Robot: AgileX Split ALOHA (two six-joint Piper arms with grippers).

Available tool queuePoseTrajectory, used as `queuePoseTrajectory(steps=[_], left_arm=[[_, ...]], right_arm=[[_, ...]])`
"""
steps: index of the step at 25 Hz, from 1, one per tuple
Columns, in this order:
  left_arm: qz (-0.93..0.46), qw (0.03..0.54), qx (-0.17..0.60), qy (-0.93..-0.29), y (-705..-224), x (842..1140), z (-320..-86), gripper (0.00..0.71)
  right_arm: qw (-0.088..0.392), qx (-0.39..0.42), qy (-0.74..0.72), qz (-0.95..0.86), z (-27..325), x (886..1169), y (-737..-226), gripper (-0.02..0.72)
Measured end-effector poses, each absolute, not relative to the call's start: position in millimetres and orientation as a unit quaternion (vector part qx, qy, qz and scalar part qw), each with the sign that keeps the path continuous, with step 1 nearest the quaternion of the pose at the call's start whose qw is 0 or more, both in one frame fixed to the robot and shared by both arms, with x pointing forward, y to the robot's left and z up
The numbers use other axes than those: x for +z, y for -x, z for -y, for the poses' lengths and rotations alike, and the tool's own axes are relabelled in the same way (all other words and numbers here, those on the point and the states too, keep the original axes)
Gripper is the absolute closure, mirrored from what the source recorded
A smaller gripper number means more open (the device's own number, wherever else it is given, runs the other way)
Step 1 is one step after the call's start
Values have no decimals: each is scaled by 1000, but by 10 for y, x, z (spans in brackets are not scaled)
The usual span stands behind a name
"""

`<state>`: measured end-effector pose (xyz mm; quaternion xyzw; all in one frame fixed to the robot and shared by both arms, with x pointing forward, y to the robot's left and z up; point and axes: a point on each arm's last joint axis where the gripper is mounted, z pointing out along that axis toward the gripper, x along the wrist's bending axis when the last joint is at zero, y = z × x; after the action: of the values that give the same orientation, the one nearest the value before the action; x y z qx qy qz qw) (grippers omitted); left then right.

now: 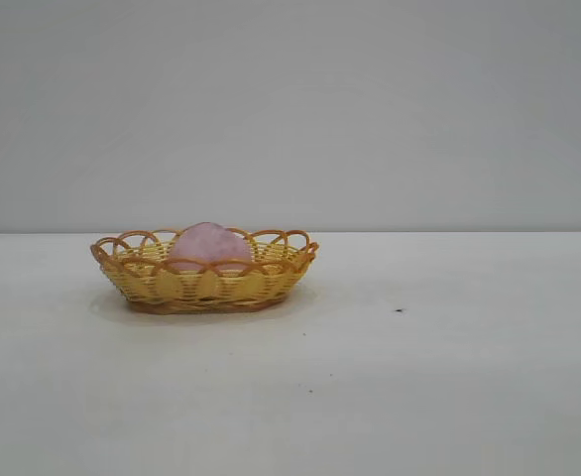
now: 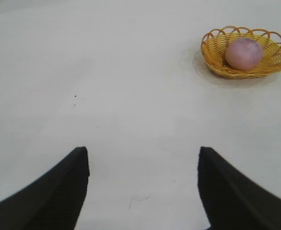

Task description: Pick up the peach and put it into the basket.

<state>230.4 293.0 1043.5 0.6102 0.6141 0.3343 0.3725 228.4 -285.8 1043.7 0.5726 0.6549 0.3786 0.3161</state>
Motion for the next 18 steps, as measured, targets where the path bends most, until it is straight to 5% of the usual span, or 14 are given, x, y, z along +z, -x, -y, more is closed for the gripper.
queuePoseTrajectory(steps=[18], left_arm=[[-604, 367, 340, -620, -2304, 10435, -2930, 281]], right_arm=[[318, 377, -569, -658, 2858, 10437, -2284, 367]])
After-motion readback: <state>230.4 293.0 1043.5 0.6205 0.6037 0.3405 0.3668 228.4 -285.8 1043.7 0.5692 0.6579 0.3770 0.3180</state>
